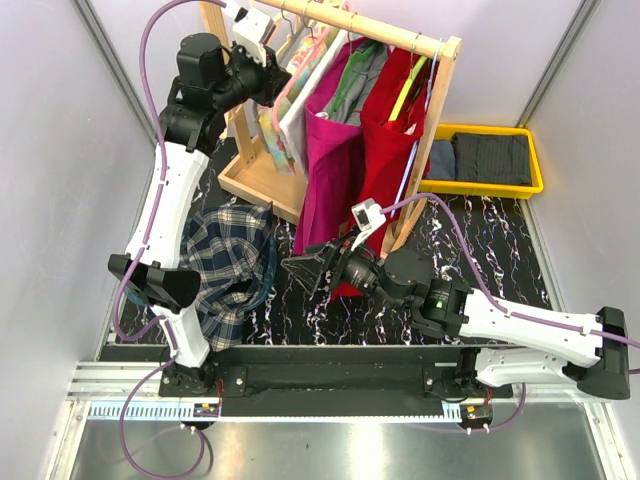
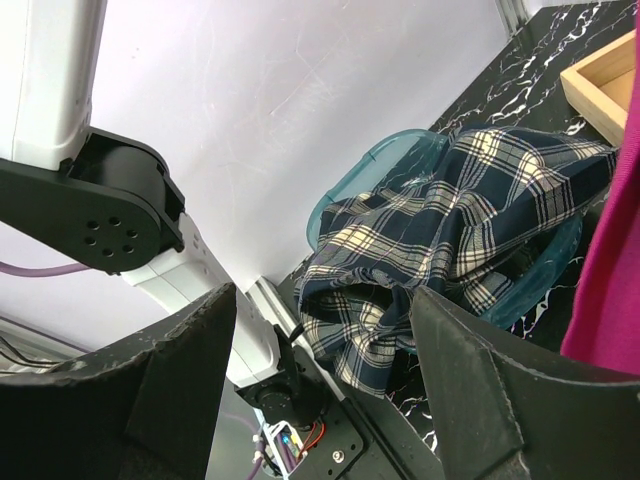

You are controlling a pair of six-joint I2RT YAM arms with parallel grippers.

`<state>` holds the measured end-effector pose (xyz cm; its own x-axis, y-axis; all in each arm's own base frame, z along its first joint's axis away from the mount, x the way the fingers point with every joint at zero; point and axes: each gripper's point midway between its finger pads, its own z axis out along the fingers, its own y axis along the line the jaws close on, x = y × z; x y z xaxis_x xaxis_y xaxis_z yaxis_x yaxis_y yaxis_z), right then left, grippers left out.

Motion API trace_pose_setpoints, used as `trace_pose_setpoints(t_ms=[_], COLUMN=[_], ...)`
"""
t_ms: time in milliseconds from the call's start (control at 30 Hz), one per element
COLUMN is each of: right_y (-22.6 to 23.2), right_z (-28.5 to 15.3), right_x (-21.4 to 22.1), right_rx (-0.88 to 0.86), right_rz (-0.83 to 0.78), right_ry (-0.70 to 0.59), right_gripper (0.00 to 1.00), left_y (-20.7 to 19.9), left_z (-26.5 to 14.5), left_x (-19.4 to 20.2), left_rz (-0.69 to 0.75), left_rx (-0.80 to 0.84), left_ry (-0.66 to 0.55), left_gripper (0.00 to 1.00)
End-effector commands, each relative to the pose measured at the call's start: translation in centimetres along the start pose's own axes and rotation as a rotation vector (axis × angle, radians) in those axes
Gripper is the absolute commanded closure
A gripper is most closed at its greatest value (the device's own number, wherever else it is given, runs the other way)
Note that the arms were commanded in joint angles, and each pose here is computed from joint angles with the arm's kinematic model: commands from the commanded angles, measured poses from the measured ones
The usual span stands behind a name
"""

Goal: Remove the skirt from the hanger

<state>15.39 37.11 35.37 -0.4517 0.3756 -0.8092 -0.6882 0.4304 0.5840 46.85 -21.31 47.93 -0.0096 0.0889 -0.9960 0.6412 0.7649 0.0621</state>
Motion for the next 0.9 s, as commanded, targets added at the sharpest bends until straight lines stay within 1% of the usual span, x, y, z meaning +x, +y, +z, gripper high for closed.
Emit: trace_pose_setpoints(t_ms=[0,67,133,233,433,600,633,733,767,867], right_y=[0.9,0.9,0.8,0.8,0.7,0.6,0.6,0.5,0.4,0.5], right_z=[-0.7,-0.8,-0.9,-0.9,-0.8,-0.7,-0.7,-0.7,-0.7,-0.6], right_x=[-1.9,-2.1,-2.2,-2.1,-1.9,-1.7,-1.7,-1.5,-1.5,-1.3], right_rx=[-0.023,-0.021,-0.018,-0.016,-0.014,-0.014,-0.015,-0.01,-0.008,-0.009], right_rz=[0.011,0.011,0.013,0.014,0.016,0.018,0.016,0.017,0.017,0.018], right_ry=[-0.069,-0.074,-0.077,-0.075,-0.073,-0.068,-0.067,-0.063,-0.063,-0.059], right_gripper=[0.21,0.21,0.21,0.21,0.21,0.21,0.21,0.21,0.21,0.21], left_y=[0.2,0.0,-0.1,-0.2,-0.1,0.7,0.8,0.6,0.5,0.3], left_z=[0.1,0.2,0.2,0.1,-0.2,-0.6,-0.5,-0.7,-0.7,-1.1], left_x=[-0.4,-0.2,0.0,0.1,-0.5,-3.5,-3.5,-3.9,-4.0,-5.1], left_rz=[0.04,0.042,0.046,0.053,0.075,0.087,0.092,0.116,0.125,0.137], left_rx=[-0.013,-0.007,-0.004,0.002,-0.011,-0.061,-0.063,-0.06,-0.06,-0.063], left_ry=[-0.009,-0.002,0.004,0.01,-0.003,-0.09,-0.092,-0.103,-0.106,-0.143], left_gripper=[0.86,0.92,0.94,1.0,1.0,1.0,0.97,0.58,0.53,0.45])
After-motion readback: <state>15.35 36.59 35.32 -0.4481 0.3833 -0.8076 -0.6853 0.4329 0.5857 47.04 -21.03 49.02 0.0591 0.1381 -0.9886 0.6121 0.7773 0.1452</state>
